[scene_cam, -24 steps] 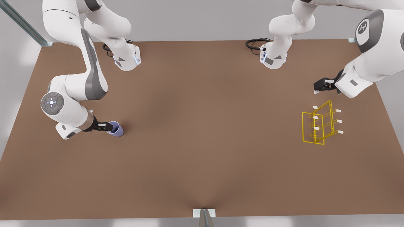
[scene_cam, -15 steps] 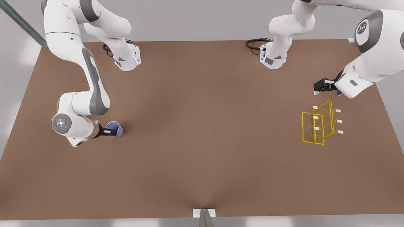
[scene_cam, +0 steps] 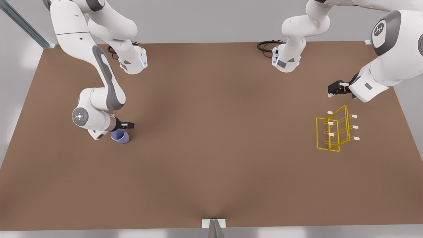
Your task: Place the cup on the cup holder
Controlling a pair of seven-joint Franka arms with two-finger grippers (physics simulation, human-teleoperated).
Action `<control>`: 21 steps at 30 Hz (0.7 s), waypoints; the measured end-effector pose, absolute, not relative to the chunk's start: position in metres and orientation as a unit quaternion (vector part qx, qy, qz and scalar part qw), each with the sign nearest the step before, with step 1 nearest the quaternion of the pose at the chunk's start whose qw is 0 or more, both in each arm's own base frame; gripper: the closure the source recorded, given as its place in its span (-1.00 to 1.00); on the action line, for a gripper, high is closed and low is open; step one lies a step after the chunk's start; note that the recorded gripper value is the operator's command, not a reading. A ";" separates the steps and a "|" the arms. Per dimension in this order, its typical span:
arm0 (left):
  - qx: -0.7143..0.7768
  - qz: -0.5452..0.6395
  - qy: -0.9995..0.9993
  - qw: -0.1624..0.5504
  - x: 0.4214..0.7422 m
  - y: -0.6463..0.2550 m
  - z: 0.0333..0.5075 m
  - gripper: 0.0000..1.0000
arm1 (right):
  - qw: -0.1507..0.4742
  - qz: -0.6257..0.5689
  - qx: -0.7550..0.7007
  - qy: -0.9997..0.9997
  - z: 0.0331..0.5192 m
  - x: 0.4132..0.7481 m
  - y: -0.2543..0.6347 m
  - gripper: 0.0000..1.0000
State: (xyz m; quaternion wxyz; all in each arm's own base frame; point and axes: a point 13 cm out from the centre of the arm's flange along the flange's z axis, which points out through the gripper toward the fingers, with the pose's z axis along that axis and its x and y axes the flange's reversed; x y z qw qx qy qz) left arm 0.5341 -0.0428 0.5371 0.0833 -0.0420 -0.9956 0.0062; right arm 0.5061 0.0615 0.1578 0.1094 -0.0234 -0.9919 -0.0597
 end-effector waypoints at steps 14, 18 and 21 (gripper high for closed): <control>-0.048 0.007 -0.995 0.089 0.531 -0.043 0.537 -1.00 | 0.029 -0.035 0.019 -0.999 0.150 0.537 0.050 -1.00; -0.049 0.007 -0.995 0.089 0.531 -0.043 0.537 -1.00 | 0.025 -0.037 0.022 -0.999 0.138 0.544 0.051 -1.00; -0.050 0.007 -0.995 0.090 0.531 -0.043 0.537 -1.00 | 0.022 -0.038 0.024 -0.999 0.134 0.548 0.051 -1.00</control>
